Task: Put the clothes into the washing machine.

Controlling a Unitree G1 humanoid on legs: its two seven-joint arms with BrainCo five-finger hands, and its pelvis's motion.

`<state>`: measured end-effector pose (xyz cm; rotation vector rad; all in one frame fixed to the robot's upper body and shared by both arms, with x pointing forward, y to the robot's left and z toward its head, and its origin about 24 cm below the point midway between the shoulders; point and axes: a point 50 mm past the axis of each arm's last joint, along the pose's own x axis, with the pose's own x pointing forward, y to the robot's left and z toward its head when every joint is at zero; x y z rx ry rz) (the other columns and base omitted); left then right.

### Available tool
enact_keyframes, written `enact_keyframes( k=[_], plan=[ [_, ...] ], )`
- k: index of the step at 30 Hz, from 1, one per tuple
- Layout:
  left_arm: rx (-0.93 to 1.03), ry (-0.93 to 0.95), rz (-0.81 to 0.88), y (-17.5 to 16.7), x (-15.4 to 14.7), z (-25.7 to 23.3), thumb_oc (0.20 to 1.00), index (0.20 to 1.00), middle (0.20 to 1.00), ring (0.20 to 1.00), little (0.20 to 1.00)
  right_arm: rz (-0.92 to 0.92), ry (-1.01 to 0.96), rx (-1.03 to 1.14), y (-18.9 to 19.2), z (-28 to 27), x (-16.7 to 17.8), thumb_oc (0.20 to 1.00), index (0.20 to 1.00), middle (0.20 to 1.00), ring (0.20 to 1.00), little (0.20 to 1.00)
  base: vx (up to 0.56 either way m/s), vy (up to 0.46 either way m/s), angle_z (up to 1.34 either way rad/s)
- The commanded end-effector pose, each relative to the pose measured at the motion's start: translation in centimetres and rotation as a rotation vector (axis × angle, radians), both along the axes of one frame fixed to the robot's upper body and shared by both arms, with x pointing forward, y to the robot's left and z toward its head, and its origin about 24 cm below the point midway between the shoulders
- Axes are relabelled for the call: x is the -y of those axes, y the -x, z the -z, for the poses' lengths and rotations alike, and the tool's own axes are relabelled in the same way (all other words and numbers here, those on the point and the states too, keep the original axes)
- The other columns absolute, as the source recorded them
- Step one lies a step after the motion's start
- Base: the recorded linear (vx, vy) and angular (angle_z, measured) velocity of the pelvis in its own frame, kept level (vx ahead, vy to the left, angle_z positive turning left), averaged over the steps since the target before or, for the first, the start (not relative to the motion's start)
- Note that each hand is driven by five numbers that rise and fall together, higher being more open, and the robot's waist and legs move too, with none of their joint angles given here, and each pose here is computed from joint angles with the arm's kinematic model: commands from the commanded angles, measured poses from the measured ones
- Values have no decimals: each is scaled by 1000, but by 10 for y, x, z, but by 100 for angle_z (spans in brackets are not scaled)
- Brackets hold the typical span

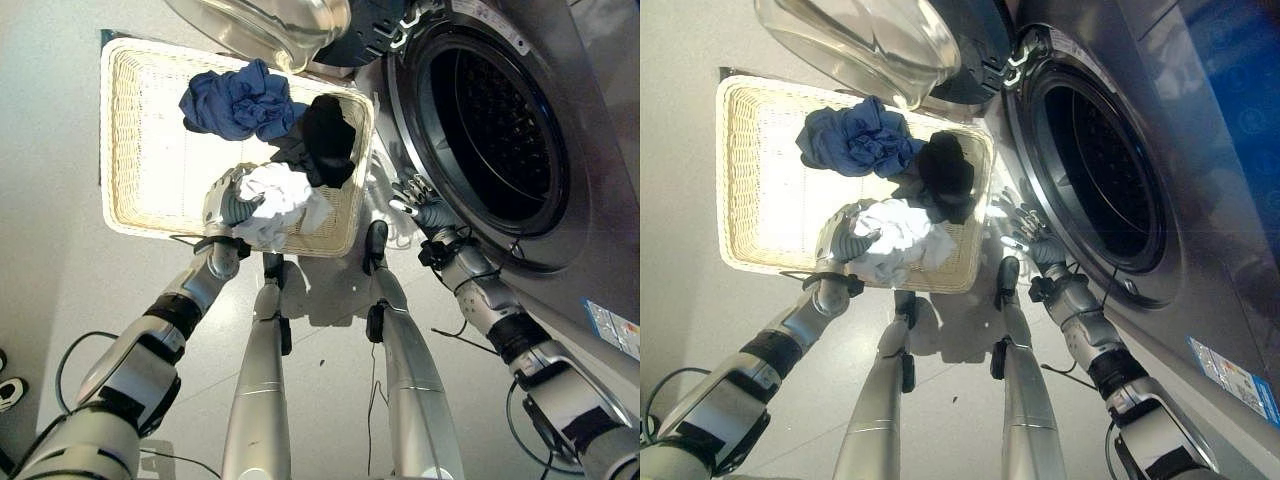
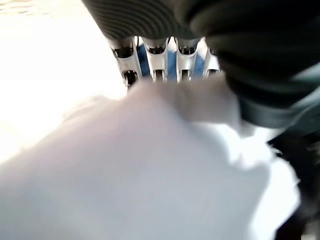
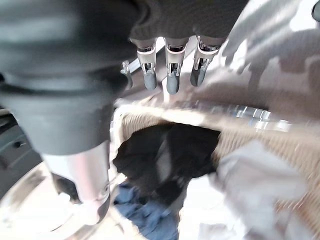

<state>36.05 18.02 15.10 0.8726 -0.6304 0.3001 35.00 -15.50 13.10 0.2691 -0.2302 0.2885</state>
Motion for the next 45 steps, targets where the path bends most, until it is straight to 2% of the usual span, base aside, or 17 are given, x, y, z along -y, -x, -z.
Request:
enact_keyframes(
  k=[1,8,16,21,24,25,27,29,36,45],
  plan=[
    [241,-13,97,10,16,-35,200,200,200,200,200,-53,-60,91,12,-16,-2,1000,1000,1000,1000,1000,0,0,0],
    [396,-63,303,31,46,-61,200,200,200,200,200,-201,-103,173,26,-33,-30,1000,1000,1000,1000,1000,14,-26,1],
    [410,-85,449,41,68,-74,200,200,200,200,200,-275,-97,202,29,-49,-53,1000,1000,1000,1000,1000,17,-22,5],
    [348,-116,451,37,75,-73,200,200,200,200,200,-265,-98,205,27,-53,-58,1000,1000,1000,1000,1000,11,1,1],
    [232,-172,373,26,70,-64,200,200,200,200,200,-219,-106,204,24,-54,-52,1000,1000,1000,1000,1000,12,-1,2],
    [171,-195,311,20,62,-58,285,285,285,285,285,-192,-104,207,23,-54,-47,1000,1000,1000,1000,1000,0,0,0],
    [124,-194,220,14,51,-50,1000,1000,1000,1000,1000,-155,-97,209,22,-52,-40,1000,1000,1000,1000,1000,0,0,0],
    [68,-182,97,10,30,-37,1000,1000,1000,1000,1000,-113,-98,215,23,-49,-27,1000,1000,1000,1000,1000,0,0,0],
    [-48,-180,-97,11,-6,1,1000,1000,1000,1000,1000,-78,-116,234,30,-41,-11,1000,1000,1000,1000,1000,0,0,0],
    [-177,-211,-188,3,-18,23,1000,1000,1000,1000,1000,-109,-120,233,27,-42,-17,1000,1000,1000,1000,1000,0,0,0]
  ],
)
